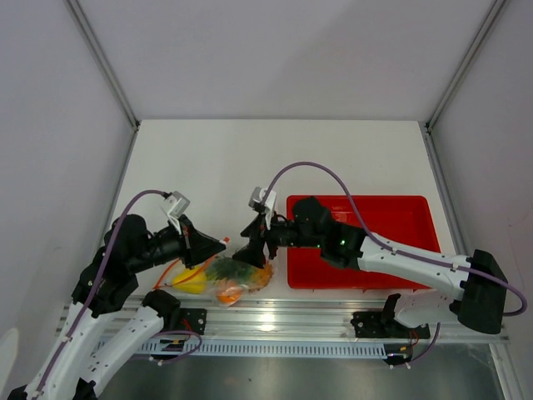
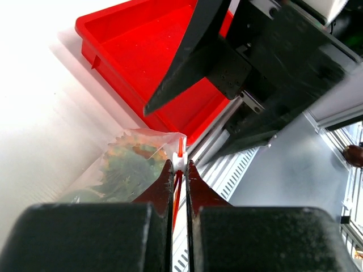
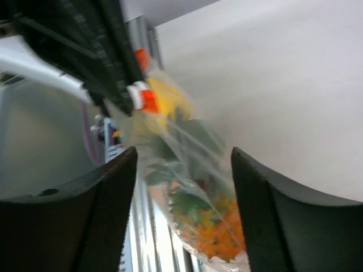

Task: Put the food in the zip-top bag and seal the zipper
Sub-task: Zip the zipper food storage bag at the center of the board.

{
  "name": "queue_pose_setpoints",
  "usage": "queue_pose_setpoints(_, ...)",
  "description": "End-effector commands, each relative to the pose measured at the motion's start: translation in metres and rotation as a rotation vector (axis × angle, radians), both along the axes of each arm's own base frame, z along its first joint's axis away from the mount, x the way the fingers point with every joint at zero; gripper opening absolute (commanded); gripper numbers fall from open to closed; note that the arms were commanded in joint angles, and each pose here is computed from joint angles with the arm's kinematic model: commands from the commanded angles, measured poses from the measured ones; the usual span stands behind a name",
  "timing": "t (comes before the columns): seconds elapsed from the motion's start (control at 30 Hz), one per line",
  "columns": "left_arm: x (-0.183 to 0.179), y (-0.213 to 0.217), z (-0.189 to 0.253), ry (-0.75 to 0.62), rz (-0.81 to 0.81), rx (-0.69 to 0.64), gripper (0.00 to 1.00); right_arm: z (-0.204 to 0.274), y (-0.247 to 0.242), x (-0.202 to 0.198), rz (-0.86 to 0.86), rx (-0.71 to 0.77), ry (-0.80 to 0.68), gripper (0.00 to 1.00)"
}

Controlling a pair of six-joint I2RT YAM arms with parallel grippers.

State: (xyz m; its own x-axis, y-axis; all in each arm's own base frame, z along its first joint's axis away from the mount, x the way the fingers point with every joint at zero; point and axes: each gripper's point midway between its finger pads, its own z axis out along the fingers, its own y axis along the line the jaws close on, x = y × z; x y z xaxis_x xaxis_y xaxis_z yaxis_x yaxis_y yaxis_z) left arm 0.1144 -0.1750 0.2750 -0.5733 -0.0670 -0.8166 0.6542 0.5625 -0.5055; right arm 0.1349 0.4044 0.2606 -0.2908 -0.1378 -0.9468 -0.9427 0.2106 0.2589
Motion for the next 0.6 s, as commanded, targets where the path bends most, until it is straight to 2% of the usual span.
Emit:
queue_pose_setpoints(0.0,-0.006,-0.003,0.023,-0.069,-0.045,-0.036,0.00,0.025,0.002,-0.029,0.230,0.080,-0.053,0.74)
queue_pose_setpoints(0.07,-0.007,-0.005,0.023,-0.067,-0.057,-0.042,0.00,0.021,0.006,-0.031,0.266,0.073,-0.047,0.79)
queue_pose_setpoints(0.2,-0.007,-0.007,0.025,-0.071,-0.067,-0.051,0.01,0.025,0.014,-0.031,0.302,0.081,-0.054,0.99)
queue_pose_setpoints(0.57,-0.011,-0.010,0.027,-0.082,-0.100,-0.059,0.01,0.020,0.036,-0.023,0.318,0.087,0.069,0.99)
